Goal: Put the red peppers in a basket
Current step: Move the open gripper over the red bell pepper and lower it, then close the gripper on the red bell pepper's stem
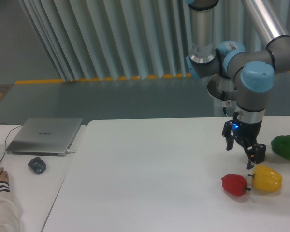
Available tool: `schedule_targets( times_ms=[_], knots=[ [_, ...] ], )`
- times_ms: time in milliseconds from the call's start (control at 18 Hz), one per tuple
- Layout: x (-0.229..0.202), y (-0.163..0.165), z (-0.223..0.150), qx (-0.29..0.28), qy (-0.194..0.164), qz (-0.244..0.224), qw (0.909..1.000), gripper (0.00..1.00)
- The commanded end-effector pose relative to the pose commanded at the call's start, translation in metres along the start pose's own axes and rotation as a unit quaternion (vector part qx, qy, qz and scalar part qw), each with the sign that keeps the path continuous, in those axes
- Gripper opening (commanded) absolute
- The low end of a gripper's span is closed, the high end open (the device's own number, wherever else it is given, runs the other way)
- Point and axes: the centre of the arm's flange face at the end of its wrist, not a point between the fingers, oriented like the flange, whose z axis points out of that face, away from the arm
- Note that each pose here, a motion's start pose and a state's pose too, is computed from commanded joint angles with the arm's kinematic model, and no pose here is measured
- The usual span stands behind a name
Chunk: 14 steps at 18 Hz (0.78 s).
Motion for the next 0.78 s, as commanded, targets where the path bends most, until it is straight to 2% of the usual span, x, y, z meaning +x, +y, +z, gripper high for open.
schedule_targets(
  times_ms=[56,111,278,444,778],
  knots=[
    [-0.004,-0.021,0.001,-0.004,-0.004,0.047,0.9989,1.0],
    [-0.003,-0.031,0.002,-0.006,-0.006,0.069,0.9976,1.0],
    [-0.003,-0.031,0.005,-0.013,-0.007,0.107,0.9941,1.0],
    [-0.001,-0.023,0.008,-0.088,-0.007,0.165,0.9823,1.0],
    [0.001,-0.023,0.026,-0.107,0.007,0.176,0.9786,1.0]
  ],
)
